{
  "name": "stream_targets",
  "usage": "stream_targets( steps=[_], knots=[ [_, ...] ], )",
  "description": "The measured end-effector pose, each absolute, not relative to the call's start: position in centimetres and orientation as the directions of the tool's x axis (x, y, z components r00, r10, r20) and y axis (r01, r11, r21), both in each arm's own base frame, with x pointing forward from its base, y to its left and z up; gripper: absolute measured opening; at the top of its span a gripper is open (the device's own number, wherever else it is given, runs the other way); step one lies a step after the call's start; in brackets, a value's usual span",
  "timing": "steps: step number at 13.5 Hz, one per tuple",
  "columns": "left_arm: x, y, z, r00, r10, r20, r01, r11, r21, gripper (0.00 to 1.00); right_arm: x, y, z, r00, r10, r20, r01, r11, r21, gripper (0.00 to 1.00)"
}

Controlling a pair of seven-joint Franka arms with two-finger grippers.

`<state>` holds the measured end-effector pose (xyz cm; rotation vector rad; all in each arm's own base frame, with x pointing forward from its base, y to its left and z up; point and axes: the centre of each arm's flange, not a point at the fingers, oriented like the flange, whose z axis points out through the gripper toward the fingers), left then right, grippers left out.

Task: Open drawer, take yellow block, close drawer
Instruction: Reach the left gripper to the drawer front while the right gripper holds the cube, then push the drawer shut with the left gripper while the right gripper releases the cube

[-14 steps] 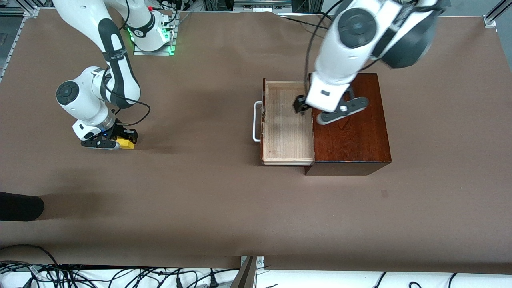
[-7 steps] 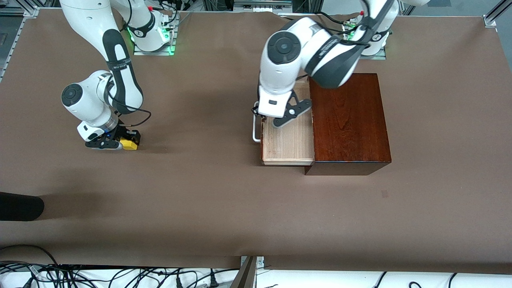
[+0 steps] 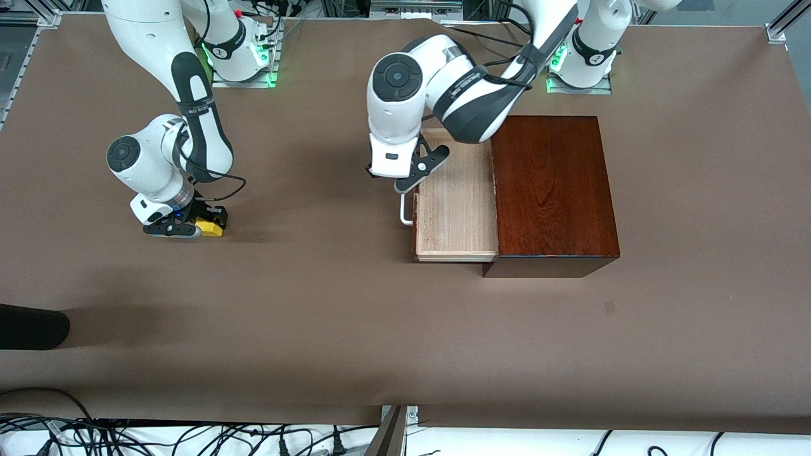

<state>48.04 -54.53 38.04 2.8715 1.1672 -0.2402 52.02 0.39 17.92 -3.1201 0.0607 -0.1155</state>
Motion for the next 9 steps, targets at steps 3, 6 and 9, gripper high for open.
stream_targets(
  steps=[3, 6, 9],
  knots=[
    [46.9, -56.6, 35.1, 0.675, 0.720, -0.163, 0.726, -0.688, -0.031, 0.01, 52.0, 0.5, 17.8, 0.997, -0.037, 0.071, -0.036, -0.999, -0.019, 0.59],
    [46.8, -57.7, 32.9, 0.662, 0.729, -0.170, 0.740, -0.673, -0.005, 0.01, 52.1, 1.3, 17.7, 0.997, -0.023, 0.071, -0.022, -0.999, -0.024, 0.78],
    [47.7, -57.2, 31.4, 0.655, 0.740, -0.154, 0.747, -0.664, -0.012, 0.01, 52.6, 1.8, 18.1, 0.996, -0.008, 0.083, -0.006, -1.000, -0.027, 1.00]
  ],
)
